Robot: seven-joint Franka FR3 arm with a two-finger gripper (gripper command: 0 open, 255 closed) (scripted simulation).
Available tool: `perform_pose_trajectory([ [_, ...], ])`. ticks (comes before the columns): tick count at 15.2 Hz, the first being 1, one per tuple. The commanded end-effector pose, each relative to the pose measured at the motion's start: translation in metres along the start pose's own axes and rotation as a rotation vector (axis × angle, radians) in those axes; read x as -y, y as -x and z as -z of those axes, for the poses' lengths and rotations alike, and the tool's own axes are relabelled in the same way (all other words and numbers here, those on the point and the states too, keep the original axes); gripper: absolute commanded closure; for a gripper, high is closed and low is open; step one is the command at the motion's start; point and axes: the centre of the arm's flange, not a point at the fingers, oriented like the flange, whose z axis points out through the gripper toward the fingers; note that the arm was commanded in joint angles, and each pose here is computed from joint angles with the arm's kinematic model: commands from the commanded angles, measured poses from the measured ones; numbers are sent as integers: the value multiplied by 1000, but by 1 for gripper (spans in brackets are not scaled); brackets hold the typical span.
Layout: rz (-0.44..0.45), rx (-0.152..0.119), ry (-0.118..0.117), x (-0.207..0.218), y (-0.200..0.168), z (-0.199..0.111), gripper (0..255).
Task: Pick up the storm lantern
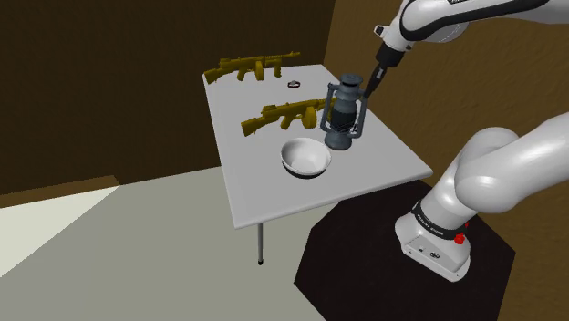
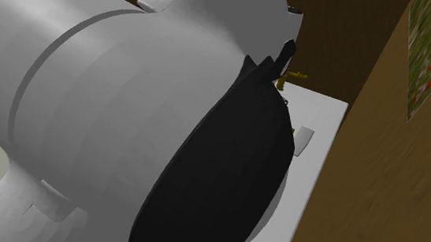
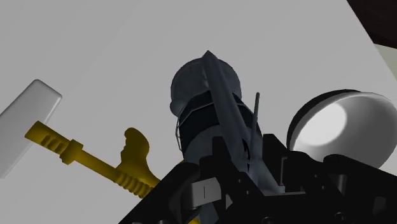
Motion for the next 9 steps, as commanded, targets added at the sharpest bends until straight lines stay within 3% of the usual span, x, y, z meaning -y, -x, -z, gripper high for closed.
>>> perform_pose_trajectory([
  [1, 0, -1, 1, 0, -2, 11, 255],
  [9, 0, -1, 1, 2, -10, 52, 255],
])
